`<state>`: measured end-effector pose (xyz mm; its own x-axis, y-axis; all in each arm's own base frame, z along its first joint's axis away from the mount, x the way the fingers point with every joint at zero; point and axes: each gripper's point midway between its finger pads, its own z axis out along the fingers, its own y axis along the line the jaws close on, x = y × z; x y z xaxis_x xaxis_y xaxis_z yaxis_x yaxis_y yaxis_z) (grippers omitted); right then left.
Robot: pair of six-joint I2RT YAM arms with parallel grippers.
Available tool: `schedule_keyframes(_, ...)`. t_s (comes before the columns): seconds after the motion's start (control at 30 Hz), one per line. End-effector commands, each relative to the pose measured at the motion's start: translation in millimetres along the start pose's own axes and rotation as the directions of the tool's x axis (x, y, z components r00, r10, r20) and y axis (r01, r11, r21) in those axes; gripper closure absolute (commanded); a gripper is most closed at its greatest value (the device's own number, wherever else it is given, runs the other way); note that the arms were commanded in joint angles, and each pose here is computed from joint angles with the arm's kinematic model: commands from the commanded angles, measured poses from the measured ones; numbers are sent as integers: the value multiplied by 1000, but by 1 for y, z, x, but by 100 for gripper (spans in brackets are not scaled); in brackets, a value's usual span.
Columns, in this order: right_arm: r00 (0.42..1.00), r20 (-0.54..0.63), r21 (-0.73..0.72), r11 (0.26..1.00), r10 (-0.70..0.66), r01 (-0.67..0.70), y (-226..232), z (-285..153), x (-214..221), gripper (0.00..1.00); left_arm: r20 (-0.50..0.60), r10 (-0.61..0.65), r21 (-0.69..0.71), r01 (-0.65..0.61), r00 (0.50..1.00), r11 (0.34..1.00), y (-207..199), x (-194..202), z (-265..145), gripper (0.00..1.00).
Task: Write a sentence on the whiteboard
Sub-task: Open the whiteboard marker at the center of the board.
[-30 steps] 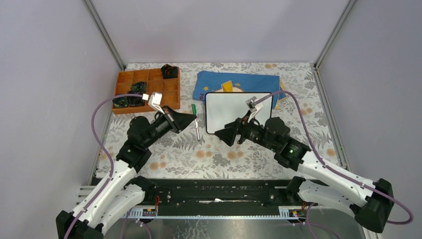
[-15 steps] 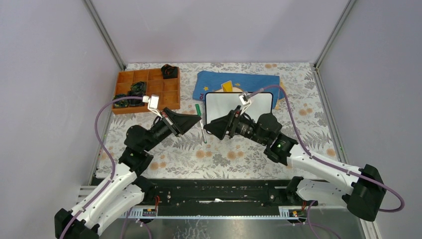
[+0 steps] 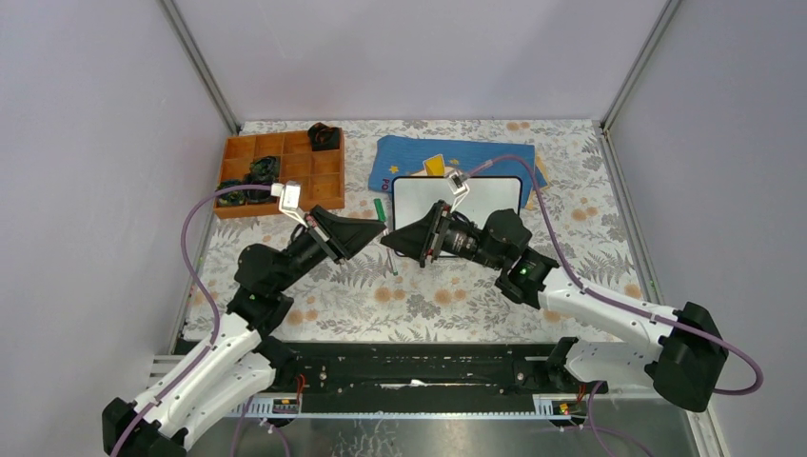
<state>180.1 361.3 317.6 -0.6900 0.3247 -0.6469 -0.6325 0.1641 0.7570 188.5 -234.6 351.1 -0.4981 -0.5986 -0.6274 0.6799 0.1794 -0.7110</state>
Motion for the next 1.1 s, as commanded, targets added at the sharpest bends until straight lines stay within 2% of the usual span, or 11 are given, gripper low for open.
schedule_keyframes(0.0, 1000, 6, -116, 993, 6, -5, 37, 6, -13, 56, 42, 15, 68, -18, 999, 998, -17, -9, 1, 100)
schedule_keyframes(0.13, 1000, 3, -122, 993, -1, 1, 38, 6, -13, 72, 37, 18, 65, -21, 999, 998, -18, -8, 2, 100)
schedule_keyframes(0.2, 1000, -2, -123, 992, -17, 17, 39, 4, -12, 85, 38, 18, 61, -21, 999, 998, -17, -8, 1, 100)
schedule_keyframes(0.23, 1000, -1, -119, 993, -26, 25, 39, 3, -13, 98, 37, 18, 56, -20, 999, 998, -16, -8, 1, 93)
schedule_keyframes(0.37, 995, -32, -94, 991, -95, 92, 36, -7, -7, 100, 19, 41, 49, -41, 999, 998, -19, -8, 1, 42)
schedule_keyframes(0.4, 992, -37, -85, 989, -123, 120, 35, -11, -6, 100, 8, 45, 46, -45, 999, 998, -20, -7, 0, 32)
schedule_keyframes(0.5, 980, -62, -64, 981, -188, 184, 33, -22, -3, 100, 2, 70, 77, -70, 998, 995, -29, -7, -4, 18)
schedule_keyframes(0.6, 967, -97, -65, 971, -235, 229, 34, -31, 2, 100, -18, 90, 110, -87, 996, 990, -36, -4, -6, 14)
schedule_keyframes(0.73, 956, -122, -79, 963, -265, 257, 37, -38, 6, 100, -69, 105, 172, -92, 992, 981, -45, 3, -5, 14)
schedule_keyframes(1.07, 953, -97, -133, 953, -286, 273, 49, -41, 4, 100, -103, 92, 233, -66, 990, 970, -56, 7, -3, 15)
